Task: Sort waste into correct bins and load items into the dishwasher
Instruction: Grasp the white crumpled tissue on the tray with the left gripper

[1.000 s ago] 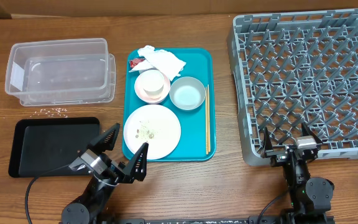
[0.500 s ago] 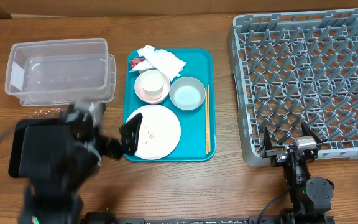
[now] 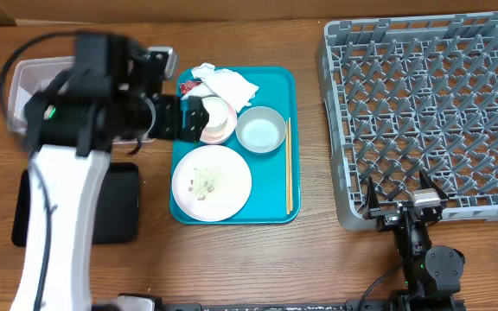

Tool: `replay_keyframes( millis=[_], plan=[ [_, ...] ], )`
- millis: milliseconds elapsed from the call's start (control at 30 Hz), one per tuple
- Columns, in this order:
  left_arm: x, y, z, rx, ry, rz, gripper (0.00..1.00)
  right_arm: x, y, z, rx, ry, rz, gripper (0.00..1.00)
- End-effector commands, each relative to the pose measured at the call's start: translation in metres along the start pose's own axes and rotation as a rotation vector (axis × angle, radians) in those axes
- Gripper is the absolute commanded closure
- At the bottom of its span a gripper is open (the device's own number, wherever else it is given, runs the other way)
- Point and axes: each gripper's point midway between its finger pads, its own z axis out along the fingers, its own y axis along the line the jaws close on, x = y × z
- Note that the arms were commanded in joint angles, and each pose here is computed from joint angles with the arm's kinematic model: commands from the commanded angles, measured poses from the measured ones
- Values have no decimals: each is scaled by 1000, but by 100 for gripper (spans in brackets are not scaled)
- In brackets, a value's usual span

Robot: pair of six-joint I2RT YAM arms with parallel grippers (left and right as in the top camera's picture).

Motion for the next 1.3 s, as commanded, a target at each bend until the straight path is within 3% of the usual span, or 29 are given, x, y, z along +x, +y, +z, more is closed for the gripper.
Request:
replay_keyframes(
  millis=[0,300,500,800,1033,1167,1267],
  plan=[
    [-25,39,13,-269,-3,-31,0,2,-1,0,9,-2,0,0],
    [-120,35,68,-180,-236,-48,0,2,-1,0,9,-2,0,0],
    [-151,34,117,-118,-289,-53,0,2,-1,0,9,-2,0,0],
    [-130,62,229,-146,-130,-68,0,2,-1,0,9,-2,0,0],
    [-105,75,287,-157,-37,-80,3,2,-1,0,9,-2,0,0],
    [-94,79,305,-161,0,-84,13,2,-1,0,9,-2,0,0],
    [-93,82,308,-172,3,-84,28,2,-1,0,9,-2,0,0]
  ],
)
